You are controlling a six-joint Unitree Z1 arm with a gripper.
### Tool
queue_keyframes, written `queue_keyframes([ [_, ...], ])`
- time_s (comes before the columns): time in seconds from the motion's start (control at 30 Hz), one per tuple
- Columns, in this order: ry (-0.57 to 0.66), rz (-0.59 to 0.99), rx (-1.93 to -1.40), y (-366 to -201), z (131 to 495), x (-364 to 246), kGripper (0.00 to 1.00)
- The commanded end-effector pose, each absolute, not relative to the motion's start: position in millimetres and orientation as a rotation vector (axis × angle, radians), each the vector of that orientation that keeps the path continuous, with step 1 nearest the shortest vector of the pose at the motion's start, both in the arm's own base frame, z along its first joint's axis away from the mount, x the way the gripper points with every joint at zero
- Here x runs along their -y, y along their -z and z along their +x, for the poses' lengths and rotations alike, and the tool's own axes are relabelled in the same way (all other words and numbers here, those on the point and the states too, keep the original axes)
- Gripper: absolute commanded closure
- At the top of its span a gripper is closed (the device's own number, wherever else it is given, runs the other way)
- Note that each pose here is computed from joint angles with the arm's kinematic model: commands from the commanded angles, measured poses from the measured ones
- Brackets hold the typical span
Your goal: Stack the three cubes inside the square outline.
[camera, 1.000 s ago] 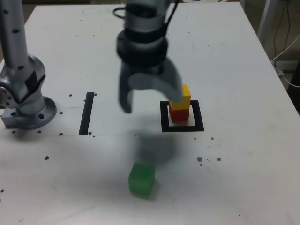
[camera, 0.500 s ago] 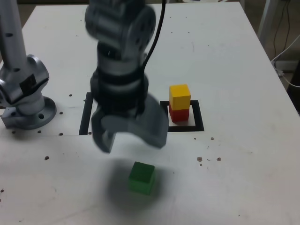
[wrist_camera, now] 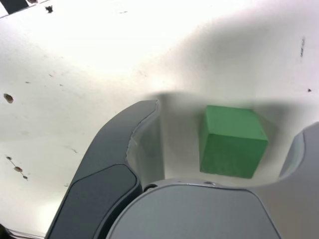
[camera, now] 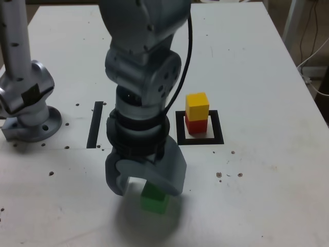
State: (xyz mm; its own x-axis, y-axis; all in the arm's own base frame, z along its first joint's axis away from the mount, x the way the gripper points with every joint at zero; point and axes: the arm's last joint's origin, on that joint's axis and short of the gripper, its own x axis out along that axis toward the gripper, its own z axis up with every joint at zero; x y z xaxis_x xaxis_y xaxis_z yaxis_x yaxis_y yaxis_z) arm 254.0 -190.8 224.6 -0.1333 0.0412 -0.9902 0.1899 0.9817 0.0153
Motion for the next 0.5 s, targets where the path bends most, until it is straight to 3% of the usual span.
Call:
queue_keyframes([
  [0.0,0.135,0.185,-1.702,-220.6,256.4,195.8,0.19],
  [0.37,0.148,0.198,-1.677,-214.7,262.4,201.6,0.45],
  [0.47,0.147,0.208,-1.672,-213.7,264.3,202.5,0.56],
])
